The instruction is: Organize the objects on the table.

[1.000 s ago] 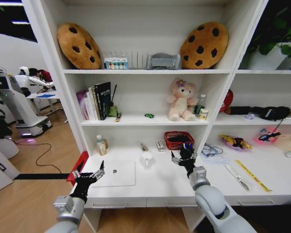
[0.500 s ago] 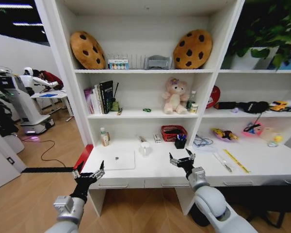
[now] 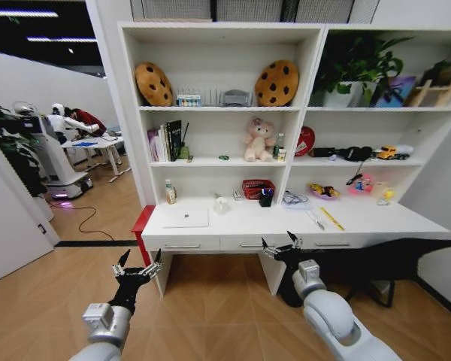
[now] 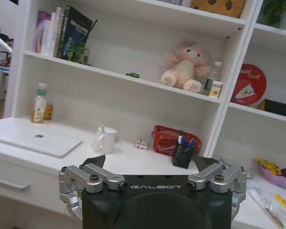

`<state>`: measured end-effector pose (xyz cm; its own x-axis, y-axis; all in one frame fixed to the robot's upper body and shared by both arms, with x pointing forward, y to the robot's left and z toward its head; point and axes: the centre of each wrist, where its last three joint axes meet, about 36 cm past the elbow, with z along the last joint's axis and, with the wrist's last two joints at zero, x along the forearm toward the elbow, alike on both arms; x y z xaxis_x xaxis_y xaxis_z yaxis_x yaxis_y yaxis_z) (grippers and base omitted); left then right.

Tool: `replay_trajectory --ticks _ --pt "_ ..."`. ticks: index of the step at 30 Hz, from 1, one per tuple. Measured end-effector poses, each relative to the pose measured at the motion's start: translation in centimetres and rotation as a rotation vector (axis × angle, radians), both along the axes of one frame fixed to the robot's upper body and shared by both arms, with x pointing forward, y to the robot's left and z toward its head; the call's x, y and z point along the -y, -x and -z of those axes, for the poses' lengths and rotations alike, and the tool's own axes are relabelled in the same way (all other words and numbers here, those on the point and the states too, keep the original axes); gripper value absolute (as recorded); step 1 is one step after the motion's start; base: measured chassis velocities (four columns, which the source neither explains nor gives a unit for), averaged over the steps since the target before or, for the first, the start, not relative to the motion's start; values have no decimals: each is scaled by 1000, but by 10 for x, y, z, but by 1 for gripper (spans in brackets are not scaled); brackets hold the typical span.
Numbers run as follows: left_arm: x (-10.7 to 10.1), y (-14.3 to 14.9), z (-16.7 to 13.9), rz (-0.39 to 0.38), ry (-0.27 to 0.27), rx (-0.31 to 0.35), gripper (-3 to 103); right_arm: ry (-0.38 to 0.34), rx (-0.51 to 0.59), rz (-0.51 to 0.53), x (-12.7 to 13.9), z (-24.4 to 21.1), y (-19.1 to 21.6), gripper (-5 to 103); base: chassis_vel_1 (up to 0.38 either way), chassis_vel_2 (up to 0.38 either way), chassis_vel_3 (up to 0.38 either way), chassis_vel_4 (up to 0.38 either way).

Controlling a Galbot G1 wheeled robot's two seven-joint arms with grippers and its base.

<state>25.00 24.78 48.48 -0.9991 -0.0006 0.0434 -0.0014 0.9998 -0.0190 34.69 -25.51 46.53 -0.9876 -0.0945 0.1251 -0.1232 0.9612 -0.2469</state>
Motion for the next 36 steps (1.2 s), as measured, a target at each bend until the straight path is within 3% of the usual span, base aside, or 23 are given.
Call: replay_trajectory --ticks 8,13,36 --pt "0 0 0 1 0 -1 100 -2 20 7 3 1 -2 100 270 -278 -278 261" --pt "0 0 0 1 0 0 100 -10 19 8 2 1 -1 100 13 60 -88 42" --pt "0 0 0 1 0 0 100 -15 10 5 -3 7 3 100 -19 13 34 -9"
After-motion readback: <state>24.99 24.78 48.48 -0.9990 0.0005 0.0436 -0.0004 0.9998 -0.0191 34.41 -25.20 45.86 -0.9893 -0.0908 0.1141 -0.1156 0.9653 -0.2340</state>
